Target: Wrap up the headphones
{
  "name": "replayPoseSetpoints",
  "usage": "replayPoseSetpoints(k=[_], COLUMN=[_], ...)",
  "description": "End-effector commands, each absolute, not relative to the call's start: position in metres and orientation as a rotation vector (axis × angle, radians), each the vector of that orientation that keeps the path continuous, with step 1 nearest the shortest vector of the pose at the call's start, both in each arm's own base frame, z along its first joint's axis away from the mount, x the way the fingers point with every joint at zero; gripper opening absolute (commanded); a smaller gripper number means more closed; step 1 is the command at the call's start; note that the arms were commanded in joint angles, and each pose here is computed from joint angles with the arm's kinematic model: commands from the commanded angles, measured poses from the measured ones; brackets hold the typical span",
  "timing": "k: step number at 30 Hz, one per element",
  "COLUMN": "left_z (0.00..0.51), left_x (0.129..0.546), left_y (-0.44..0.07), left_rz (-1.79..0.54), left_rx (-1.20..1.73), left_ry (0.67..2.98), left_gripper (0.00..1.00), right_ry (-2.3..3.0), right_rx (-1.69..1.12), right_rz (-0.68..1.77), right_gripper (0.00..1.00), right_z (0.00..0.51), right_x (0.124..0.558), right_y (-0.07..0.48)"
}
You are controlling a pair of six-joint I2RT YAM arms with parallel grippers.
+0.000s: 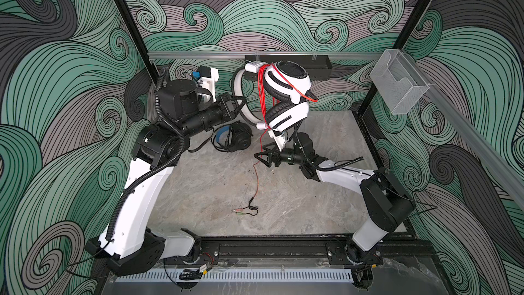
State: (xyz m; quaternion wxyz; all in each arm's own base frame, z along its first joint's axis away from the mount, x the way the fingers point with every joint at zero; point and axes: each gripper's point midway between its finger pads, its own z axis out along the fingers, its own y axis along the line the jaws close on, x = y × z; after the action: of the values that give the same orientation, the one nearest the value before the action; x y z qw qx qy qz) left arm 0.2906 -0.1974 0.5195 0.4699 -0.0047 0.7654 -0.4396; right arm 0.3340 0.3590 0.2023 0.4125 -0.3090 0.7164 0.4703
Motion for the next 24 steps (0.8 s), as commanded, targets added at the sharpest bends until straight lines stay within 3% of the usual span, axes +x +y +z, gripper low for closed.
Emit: replayPoseSetpoints(k=[1,5,12,14,18,24], left_z=[0.560,0.560,0.561,0.563,0.564,0.559], left_x=[0.282,0.282,0.285,0.286,0.292,0.321], left_y=[-0.194,-0.194,-0.194,-0.192,-0.182,-0.153], left_rz=[-1.159,-1.162,-1.180,-1.176,-1.126,-1.000], left_rx=[-0.013,-0.021,-0.053,-0.060,-0.117,-0.347], left_ry=[1.743,1.743,1.741,1.735,1.715,1.639], left_gripper=[0.00,0.00,0.00,0.00,0.00,0.00], right_ry=[1.737,1.732,1.727,1.737,1.796,1.911], right_rx=[-0.807,-0.790,-0.809,-0.799,-0.838,-0.911], right_rz=[1.225,1.258,1.283,1.273,1.223,1.003], right_gripper=[0.83,0.71,0.19,0.10,0.00,0.00], right_z=[0.217,0.218,0.217,0.213,0.201,0.187], right_x=[0.333,0.336,0.322,0.314,0.288,0.250], right_y=[0.367,0.370,0.370,0.365,0.357,0.335])
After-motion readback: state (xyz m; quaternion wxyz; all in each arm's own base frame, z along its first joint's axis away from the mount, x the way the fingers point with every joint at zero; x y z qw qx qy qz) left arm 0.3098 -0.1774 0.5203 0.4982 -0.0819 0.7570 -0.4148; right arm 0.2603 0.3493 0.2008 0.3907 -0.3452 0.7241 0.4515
